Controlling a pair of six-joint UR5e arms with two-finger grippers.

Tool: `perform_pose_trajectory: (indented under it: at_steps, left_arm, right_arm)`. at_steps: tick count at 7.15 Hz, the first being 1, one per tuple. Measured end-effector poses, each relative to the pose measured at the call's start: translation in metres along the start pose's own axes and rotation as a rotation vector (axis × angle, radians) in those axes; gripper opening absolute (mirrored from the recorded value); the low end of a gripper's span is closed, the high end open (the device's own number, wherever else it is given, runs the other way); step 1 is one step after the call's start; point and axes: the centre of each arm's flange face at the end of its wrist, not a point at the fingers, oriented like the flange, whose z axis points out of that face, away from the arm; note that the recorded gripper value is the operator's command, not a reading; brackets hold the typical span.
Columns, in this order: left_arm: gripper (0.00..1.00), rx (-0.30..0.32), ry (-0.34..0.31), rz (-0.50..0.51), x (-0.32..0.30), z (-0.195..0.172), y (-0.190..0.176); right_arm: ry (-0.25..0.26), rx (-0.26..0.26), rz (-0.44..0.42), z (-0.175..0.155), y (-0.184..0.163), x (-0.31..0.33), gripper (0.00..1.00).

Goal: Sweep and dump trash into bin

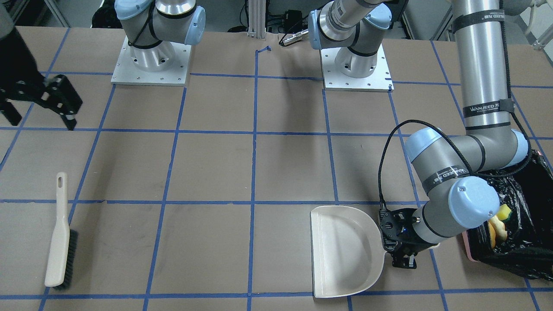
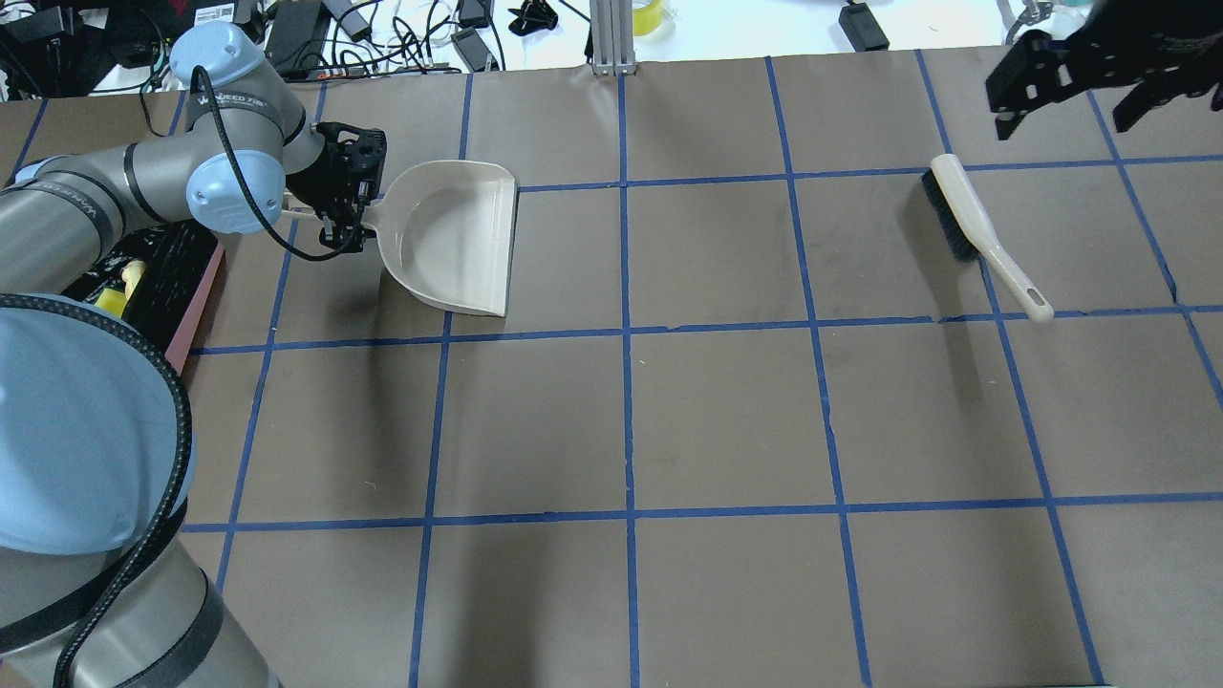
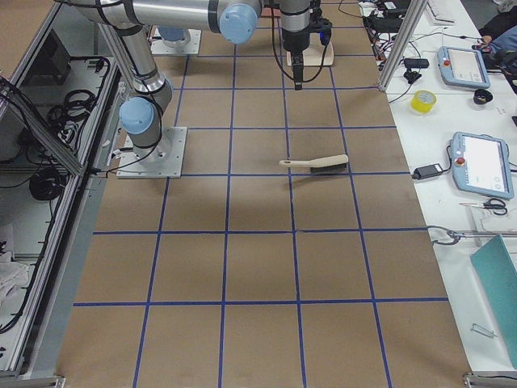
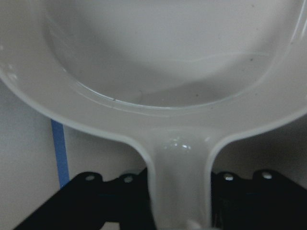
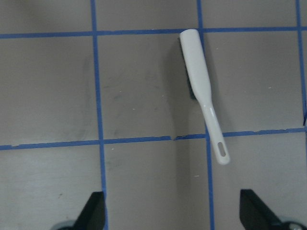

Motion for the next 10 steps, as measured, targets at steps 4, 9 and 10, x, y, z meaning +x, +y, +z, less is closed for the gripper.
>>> perform_pose_trajectory:
  at_steps: [4,9,10]
  left_arm:
    - [0.78,-0.036,-0.009,-0.039,0.002,-0.022,0.005]
    - [0.91,-0.022,0.017,-0.601,0.06,-0.155,-0.053]
    - [0.93,-0.023,0.012,-0.786,0.074,-0.178,-0.06]
  right_arm:
    - [-0.039,-0.025,-0.016,0.01,0.012,-0.059,1.0]
    - [-0.106,-0.065,-0.03,0.027,0.022,-0.078,1.0]
    - [-0.102,-0.069,-0.023,0.029,0.025,-0.084,1.0]
